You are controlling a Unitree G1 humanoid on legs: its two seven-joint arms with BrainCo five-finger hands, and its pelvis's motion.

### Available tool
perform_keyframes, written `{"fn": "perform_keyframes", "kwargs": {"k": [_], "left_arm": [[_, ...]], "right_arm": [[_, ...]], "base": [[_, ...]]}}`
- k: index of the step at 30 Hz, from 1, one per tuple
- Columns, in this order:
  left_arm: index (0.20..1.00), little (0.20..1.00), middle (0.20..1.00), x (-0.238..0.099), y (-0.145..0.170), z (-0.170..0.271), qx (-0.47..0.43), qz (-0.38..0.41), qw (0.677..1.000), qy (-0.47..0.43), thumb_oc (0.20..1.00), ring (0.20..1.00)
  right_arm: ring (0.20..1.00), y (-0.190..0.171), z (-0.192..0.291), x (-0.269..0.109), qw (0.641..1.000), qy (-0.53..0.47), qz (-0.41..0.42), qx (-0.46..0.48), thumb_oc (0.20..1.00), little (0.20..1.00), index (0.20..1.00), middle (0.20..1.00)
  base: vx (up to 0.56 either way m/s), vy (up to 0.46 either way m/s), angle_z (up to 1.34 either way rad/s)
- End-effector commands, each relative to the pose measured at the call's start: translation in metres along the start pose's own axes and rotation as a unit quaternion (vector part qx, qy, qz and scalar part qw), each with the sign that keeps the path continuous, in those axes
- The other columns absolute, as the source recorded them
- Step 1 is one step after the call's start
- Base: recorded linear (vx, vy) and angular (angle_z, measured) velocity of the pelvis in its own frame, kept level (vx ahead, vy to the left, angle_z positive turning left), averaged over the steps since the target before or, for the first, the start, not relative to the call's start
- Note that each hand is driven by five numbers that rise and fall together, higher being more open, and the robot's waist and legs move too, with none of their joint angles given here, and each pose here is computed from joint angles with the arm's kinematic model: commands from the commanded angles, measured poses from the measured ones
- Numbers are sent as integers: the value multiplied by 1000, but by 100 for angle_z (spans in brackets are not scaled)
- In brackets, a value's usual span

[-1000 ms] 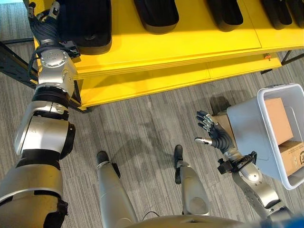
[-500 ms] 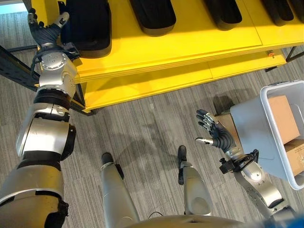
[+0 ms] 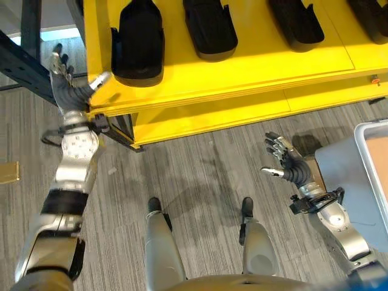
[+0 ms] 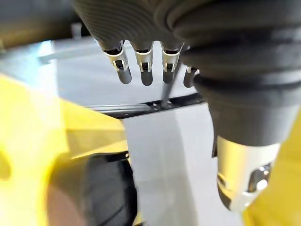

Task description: Move parts from the plastic box to the shelf.

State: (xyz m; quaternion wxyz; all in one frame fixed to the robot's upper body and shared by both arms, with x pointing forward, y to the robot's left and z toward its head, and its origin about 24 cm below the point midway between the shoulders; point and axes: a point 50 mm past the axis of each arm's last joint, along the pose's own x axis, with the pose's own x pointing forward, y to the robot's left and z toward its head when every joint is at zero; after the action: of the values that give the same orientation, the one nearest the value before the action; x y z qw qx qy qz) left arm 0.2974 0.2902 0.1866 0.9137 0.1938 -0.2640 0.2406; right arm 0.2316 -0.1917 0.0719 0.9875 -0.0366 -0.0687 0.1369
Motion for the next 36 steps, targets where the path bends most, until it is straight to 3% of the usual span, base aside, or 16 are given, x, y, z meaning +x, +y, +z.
{"fn": "perform_keyframes", "kwargs": {"k": [1,4,8,11,22,36], "left_arm": [[1000,1000,1000,20,3,23,174,-22,978,-109,1000,1000],[1000,1000,1000,16,-2,20,262,-67,953,-135,1000,1000],[1000,1000,1000,17,-13,22,408,-135,881,-198,1000,1000],[1000,1000,1000,20,-18,19,449,-154,855,-207,1000,1000],[1000,1000,1000,40,-37,22,460,-147,853,-200,1000,1000],[1000,1000,1000,67,-39,12,417,-126,894,-109,1000,1000]], "right_arm": [[1000,-12,23,2,997,-66,-14,-29,1000,1000,1000,1000],[1000,-13,25,0,997,-70,-12,-32,1000,1000,1000,1000],[1000,-13,27,-2,997,-72,-5,-40,1000,1000,1000,1000],[1000,-13,26,-3,997,-70,-3,-45,1000,1000,1000,1000],[1000,-16,27,-5,996,-69,-14,-51,1000,1000,1000,1000],[1000,-15,29,-3,997,-67,1,-50,1000,1000,1000,1000]], "base": [[3,-16,7],[6,-3,7],[12,-2,-2],[0,0,0],[0,2,-1],[1,14,-2]]}}
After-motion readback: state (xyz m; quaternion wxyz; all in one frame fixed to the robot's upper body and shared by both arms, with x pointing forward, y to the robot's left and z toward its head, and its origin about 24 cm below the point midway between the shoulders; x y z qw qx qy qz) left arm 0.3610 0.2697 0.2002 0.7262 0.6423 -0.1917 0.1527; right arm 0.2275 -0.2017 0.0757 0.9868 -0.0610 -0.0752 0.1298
